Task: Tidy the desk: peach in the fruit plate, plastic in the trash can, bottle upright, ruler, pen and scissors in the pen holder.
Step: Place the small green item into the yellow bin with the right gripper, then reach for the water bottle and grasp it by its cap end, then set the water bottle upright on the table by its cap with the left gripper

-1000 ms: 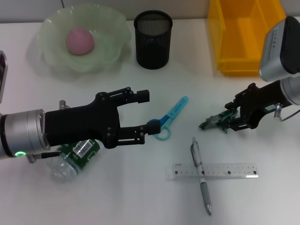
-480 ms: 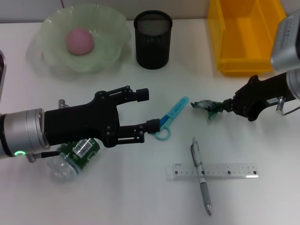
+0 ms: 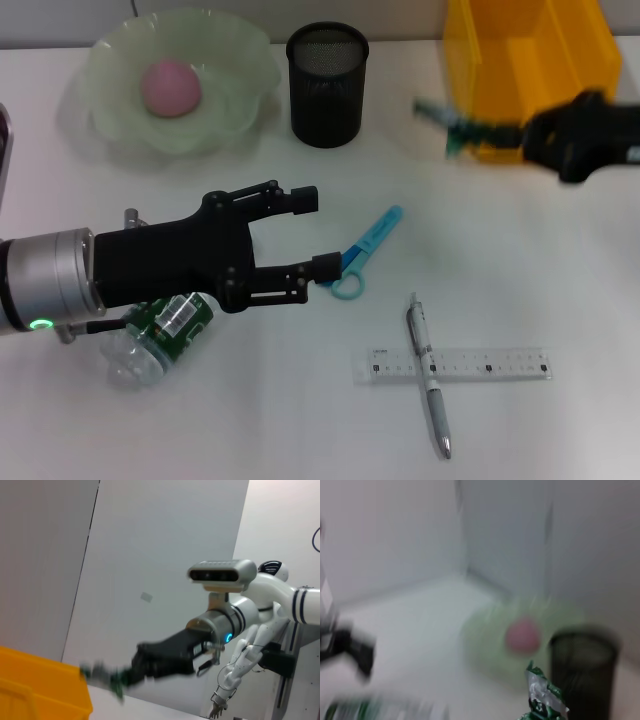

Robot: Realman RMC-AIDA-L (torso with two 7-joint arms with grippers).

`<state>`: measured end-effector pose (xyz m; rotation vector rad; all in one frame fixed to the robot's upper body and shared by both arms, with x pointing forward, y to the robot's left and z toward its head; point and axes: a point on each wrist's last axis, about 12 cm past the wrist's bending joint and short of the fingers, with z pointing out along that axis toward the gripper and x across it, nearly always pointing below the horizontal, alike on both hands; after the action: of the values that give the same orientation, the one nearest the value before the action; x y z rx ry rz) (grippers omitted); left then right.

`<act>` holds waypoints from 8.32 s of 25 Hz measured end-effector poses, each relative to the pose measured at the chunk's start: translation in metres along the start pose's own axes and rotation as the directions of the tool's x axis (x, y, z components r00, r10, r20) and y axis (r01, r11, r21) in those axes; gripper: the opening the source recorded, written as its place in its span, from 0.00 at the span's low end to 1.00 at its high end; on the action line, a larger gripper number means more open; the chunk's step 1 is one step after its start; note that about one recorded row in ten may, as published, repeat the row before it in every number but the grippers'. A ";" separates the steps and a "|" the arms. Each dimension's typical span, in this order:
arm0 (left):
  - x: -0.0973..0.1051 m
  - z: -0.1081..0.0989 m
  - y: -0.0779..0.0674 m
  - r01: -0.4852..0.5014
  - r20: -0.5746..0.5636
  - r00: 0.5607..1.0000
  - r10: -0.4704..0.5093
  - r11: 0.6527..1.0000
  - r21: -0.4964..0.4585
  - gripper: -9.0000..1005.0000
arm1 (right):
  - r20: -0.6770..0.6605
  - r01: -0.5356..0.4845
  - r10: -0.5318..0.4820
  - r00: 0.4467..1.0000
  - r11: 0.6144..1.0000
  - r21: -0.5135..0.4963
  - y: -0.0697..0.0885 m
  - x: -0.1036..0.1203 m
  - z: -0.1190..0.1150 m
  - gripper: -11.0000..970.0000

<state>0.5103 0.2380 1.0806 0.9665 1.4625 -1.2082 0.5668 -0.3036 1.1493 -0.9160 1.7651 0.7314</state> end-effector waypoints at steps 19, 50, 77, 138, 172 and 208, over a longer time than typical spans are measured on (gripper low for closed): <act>0.002 -0.003 -0.003 0.007 0.000 1.000 -0.007 1.000 0.004 0.81 | 0.194 -0.202 0.129 0.972 0.883 0.424 -0.042 0.034 -0.010 0.13; -0.004 -0.006 0.017 0.064 0.009 0.998 -0.063 0.991 -0.120 0.81 | 0.111 -0.112 0.140 0.984 0.968 -0.226 0.041 0.064 -0.018 0.83; -0.047 0.012 0.074 0.151 -0.445 0.808 -0.387 0.865 -0.478 0.81 | -0.013 -0.002 0.001 1.000 0.992 -0.129 0.049 0.110 0.002 0.85; -0.078 0.035 0.078 0.075 -0.542 0.748 -0.384 0.860 -0.504 0.45 | -0.021 0.009 -0.011 1.000 0.992 -0.123 0.049 0.111 0.001 0.85; -0.069 -0.034 0.047 -0.125 -0.254 0.967 0.022 0.909 -0.398 0.45 | -0.004 0.011 -0.012 1.000 0.991 -0.133 0.050 0.107 0.009 0.85; -0.051 -0.088 0.056 -0.110 -0.180 0.984 -0.006 0.772 -0.626 0.48 | 0.006 0.008 -0.007 1.000 0.990 -0.142 0.052 0.105 0.015 0.85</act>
<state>0.5580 0.3357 1.1222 0.6349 1.8006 -0.5096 0.5052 -0.2908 1.0494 -1.0138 1.7212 0.8627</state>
